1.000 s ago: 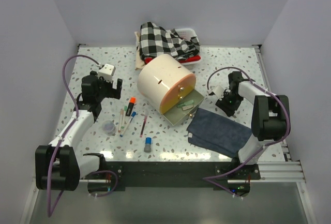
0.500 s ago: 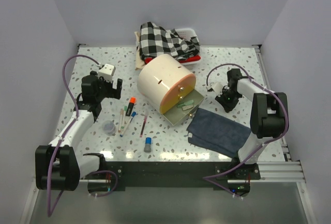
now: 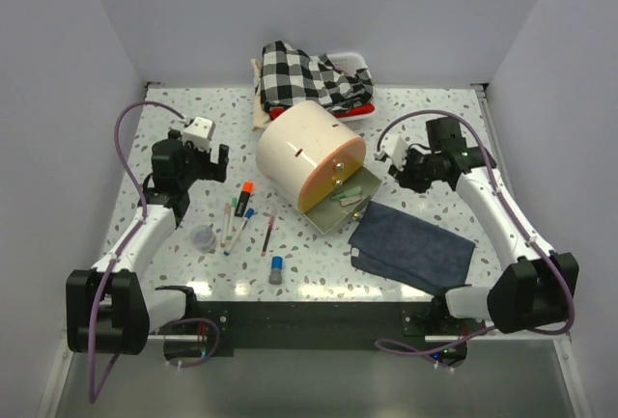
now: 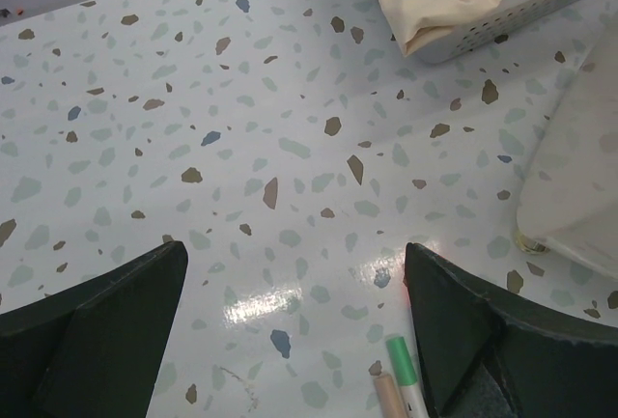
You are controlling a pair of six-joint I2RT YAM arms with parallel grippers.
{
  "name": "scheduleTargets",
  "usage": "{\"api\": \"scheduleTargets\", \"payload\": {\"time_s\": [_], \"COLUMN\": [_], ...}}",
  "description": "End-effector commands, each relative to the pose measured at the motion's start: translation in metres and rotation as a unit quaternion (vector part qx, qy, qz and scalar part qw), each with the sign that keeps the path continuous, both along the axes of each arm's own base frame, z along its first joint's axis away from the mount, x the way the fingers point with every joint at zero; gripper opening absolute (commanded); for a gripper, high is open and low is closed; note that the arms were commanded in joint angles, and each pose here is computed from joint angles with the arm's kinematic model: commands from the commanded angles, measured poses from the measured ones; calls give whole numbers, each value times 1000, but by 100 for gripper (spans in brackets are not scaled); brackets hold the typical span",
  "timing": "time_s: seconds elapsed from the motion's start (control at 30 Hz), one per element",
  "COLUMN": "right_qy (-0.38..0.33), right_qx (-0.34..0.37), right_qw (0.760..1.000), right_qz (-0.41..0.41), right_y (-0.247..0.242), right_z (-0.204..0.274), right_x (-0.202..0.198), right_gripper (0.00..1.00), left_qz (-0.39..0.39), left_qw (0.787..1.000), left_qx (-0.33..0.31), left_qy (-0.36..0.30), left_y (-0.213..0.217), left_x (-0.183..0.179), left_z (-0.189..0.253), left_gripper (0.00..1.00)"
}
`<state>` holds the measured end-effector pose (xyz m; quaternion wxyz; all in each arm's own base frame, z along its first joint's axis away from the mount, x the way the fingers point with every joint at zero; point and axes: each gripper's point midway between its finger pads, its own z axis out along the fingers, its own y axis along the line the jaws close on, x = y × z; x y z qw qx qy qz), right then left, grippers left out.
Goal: Sort the stationery into containers
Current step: Place the stationery in the drawer.
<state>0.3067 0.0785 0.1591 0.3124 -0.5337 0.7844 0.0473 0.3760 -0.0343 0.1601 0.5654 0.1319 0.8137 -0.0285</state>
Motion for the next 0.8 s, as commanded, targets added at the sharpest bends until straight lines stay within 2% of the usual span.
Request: {"api": "scheduleTargets", "payload": {"time_s": [0.0,0.27,0.6,0.67,0.7,0.77], "right_qy": [-9,-23,-14,-13,-18,-26], "right_qx": [23,30,44,47,48,48], "right_qw": [997,994,986,986,986,986], "right_qz": [70,107,160,159,158,158], "right_y": [40,71,118,120,121,121], "right_z": [2,3,-6,-9,-7,-7], "right_x": [-1,13,5,4,4,3], "right_gripper": [17,16,17,22,33,40], "left_qz": [-1,4,9,9,9,9], "left_qw": [999,999,999,999,999,999], "left_qx": [-13,-6,-2,-2,-2,-2], "left_qy": [-48,-51,-49,-49,-49,-49], "left_y": [0,2,4,4,4,5], "left_x": [17,16,13,13,13,12], "left_z": [32,34,33,33,33,33], "left_gripper": [100,100,100,100,100,100]}}
